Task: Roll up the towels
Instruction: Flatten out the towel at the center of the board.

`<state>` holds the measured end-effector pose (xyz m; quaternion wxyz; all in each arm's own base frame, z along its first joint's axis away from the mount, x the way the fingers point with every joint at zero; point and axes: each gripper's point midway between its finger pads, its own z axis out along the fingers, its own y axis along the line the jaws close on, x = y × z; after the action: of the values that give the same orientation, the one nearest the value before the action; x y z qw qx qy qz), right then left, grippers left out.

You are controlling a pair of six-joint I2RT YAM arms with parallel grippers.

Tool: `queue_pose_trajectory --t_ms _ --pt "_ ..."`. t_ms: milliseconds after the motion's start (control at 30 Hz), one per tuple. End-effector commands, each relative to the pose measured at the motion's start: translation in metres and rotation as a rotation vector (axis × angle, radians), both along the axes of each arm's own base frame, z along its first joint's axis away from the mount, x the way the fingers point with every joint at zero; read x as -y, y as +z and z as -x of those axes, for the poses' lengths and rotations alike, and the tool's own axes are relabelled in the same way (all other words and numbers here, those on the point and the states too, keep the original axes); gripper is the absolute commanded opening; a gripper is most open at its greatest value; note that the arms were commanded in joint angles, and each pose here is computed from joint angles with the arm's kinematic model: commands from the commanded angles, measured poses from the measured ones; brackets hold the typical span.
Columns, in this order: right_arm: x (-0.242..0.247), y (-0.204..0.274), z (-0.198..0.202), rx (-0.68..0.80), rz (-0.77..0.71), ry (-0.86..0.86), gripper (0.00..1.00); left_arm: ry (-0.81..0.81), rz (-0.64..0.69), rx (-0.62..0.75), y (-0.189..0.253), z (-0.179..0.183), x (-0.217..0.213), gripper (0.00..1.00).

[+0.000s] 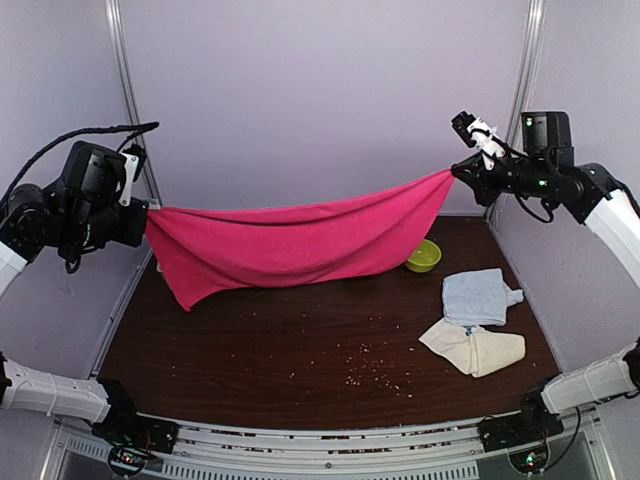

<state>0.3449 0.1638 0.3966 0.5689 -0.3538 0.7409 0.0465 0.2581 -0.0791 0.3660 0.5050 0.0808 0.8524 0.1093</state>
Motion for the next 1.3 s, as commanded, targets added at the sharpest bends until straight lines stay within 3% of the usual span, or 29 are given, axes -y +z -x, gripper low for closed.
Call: queue_pose_trajectory --t_ms 0,233,367,533,733,833,933,1067,1267 --pt "0.0 0.01 0.062 0.017 -0.054 0.138 0.0 -0.141 0.155 0.007 0.009 0.022 0.012 0.0" --pt "-0.011 -0.002 0.124 -0.028 -0.063 0.364 0.0 -0.323 0.3 0.003 0.021 0.052 0.03 0.0" --pt "-0.015 -0.007 0.12 -0.047 -0.063 0.383 0.0 -0.304 0.291 0.02 0.026 0.051 0.025 0.0" --pt "-0.01 -0.045 0.072 -0.114 -0.011 0.245 0.0 -0.183 0.138 -0.105 -0.036 0.014 0.034 0.0" --pt "-0.016 -0.179 0.004 -0.402 0.083 0.114 0.0 -0.034 -0.007 -0.36 -0.17 -0.052 0.028 0.0" --pt "-0.024 -0.238 -0.024 -0.524 0.126 0.094 0.0 0.028 -0.034 -0.376 -0.198 -0.081 0.02 0.0" --pt "-0.032 -0.263 -0.048 -0.582 0.137 0.079 0.0 0.016 -0.022 -0.355 -0.202 -0.107 0.026 0.0" --pt "-0.04 -0.234 -0.071 -0.539 0.077 0.07 0.0 0.02 -0.036 -0.326 -0.181 -0.121 0.027 0.0" --pt "-0.038 -0.156 -0.04 -0.411 0.001 0.125 0.0 -0.146 0.091 -0.228 -0.125 -0.091 0.042 0.0"
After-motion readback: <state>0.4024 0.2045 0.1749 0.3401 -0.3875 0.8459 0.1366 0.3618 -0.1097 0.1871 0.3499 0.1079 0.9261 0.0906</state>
